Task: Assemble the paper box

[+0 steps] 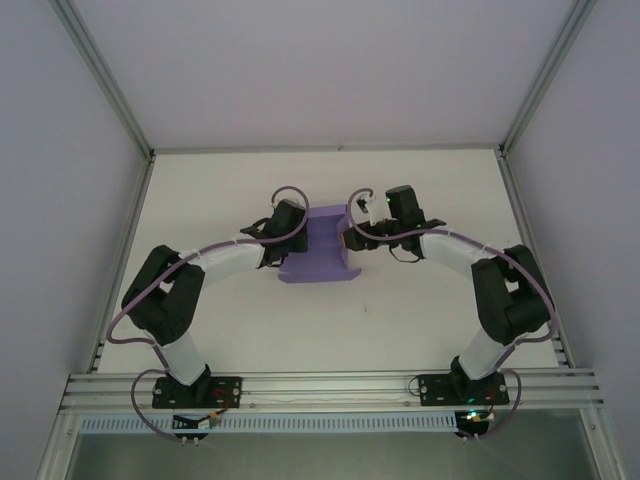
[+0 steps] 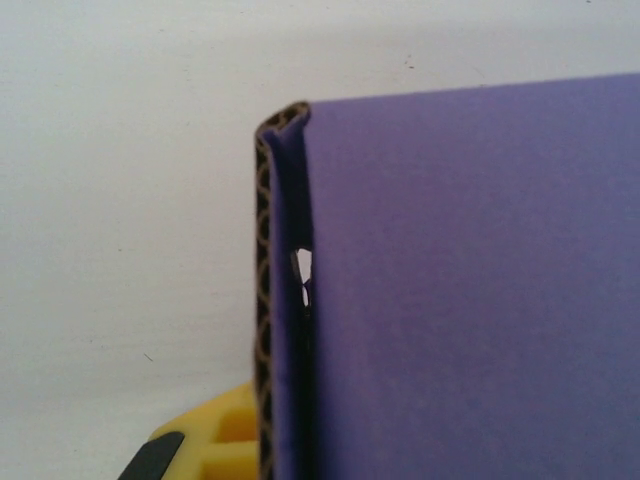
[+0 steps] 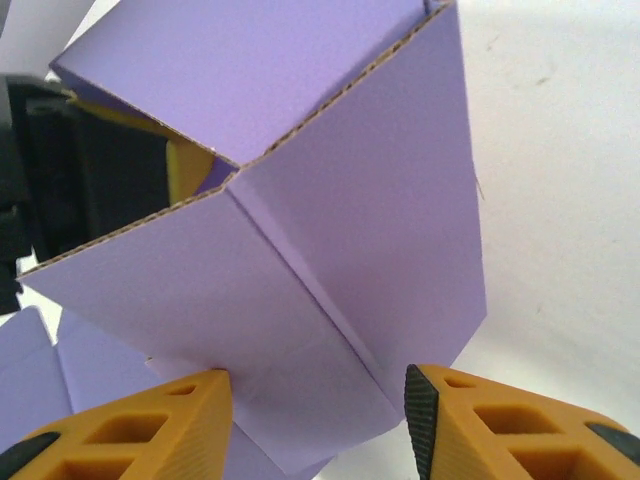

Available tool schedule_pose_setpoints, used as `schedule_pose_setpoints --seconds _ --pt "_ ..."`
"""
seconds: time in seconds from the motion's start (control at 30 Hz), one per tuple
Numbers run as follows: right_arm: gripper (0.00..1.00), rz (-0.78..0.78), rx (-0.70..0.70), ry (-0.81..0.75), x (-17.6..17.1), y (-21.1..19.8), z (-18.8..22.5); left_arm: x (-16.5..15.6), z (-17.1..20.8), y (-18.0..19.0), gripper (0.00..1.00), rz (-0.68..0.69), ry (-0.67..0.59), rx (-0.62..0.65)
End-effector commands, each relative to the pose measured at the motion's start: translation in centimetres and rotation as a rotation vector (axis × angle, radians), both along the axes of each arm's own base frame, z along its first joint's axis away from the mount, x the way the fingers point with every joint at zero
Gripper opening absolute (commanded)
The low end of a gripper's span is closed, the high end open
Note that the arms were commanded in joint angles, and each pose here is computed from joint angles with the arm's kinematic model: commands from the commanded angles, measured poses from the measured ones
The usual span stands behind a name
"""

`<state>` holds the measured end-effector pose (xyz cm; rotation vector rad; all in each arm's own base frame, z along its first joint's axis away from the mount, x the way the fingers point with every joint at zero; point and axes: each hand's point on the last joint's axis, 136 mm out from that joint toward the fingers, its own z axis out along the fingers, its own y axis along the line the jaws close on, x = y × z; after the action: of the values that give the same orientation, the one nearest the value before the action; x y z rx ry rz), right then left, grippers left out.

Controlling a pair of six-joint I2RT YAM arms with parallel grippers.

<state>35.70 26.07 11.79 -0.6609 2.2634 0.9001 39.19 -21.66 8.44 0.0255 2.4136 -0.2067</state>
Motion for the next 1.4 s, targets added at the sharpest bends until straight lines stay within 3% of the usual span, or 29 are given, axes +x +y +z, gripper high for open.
schedule_pose_setpoints --seconds 0.0,0.3,0.43,0.7,0.8,1.03,1.3,1.37 --pt "0.5 -0.026 0.091 -0.098 2.0 1.7 3.2 -0.1 1.1 -2.6 0.0 -0.072 0.0 -0.077" --pt "0.5 -0.033 -0.033 -0.112 2.6 3.5 0.3 0.1 2.0 -3.3 0.0 -0.076 -0.016 -0.119" --pt "0.49 -0.111 -0.051 -0.176 3.6 3.5 0.3 0.2 2.3 -3.5 0.0 -0.078 -0.021 -0.129" --pt "0.47 -0.077 0.097 -0.157 4.1 6.2 2.0 0.1 1.9 -4.4 0.0 -0.097 -0.007 -0.154" --pt "0.45 -0.05 0.039 -0.159 3.9 6.7 1.0 0.2 2.1 -4.6 0.0 -0.099 -0.008 -0.16" --pt "0.39 -0.208 -0.112 -0.232 5.7 4.7 -0.9 0.6 2.7 -4.8 0.0 -0.087 -0.02 -0.171" --pt "0.46 -0.303 0.063 -0.176 6.5 6.4 1.4 0.8 2.4 -5.3 0.0 -0.089 0.001 -0.186" --pt "0.46 -0.247 0.094 -0.188 5.7 7.7 1.9 0.7 2.4 -5.5 0.0 -0.095 0.005 -0.193"
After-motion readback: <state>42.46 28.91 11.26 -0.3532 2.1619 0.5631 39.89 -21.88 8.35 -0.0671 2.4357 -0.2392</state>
